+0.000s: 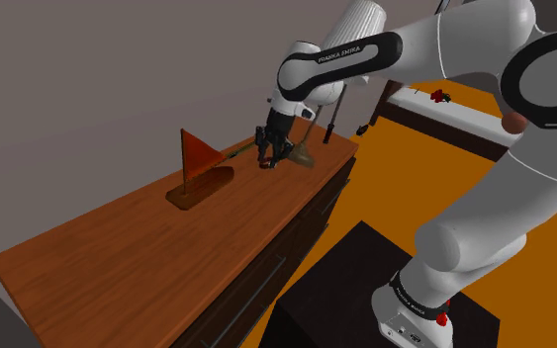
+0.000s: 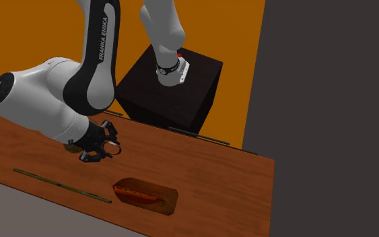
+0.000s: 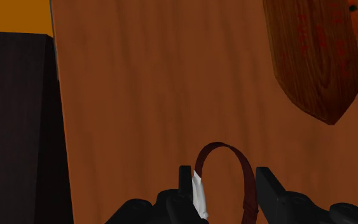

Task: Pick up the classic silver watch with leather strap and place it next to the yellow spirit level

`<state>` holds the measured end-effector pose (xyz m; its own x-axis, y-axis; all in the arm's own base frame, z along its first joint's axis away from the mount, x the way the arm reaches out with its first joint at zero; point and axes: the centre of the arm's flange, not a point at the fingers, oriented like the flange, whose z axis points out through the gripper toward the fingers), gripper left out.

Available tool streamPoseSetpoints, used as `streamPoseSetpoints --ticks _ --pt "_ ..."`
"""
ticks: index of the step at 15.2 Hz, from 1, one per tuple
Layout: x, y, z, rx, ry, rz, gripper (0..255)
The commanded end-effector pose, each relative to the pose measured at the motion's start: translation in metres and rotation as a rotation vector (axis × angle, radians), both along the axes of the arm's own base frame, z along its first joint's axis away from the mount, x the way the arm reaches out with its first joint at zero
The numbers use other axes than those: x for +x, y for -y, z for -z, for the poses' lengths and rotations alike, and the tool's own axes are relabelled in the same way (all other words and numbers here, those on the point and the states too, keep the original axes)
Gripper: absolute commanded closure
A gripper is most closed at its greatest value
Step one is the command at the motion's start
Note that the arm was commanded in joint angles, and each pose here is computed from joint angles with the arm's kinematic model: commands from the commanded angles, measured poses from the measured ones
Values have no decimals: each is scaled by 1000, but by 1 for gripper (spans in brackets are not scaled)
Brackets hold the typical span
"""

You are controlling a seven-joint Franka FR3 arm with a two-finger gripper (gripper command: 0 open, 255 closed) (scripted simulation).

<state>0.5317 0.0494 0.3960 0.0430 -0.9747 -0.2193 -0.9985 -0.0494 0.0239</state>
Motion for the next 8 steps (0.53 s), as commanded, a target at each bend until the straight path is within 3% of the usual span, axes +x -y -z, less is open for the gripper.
streamPoseSetpoints --ticks 1,8 --pt "0 0 10 0 0 0 255" --pt "0 0 47 0 0 0 255"
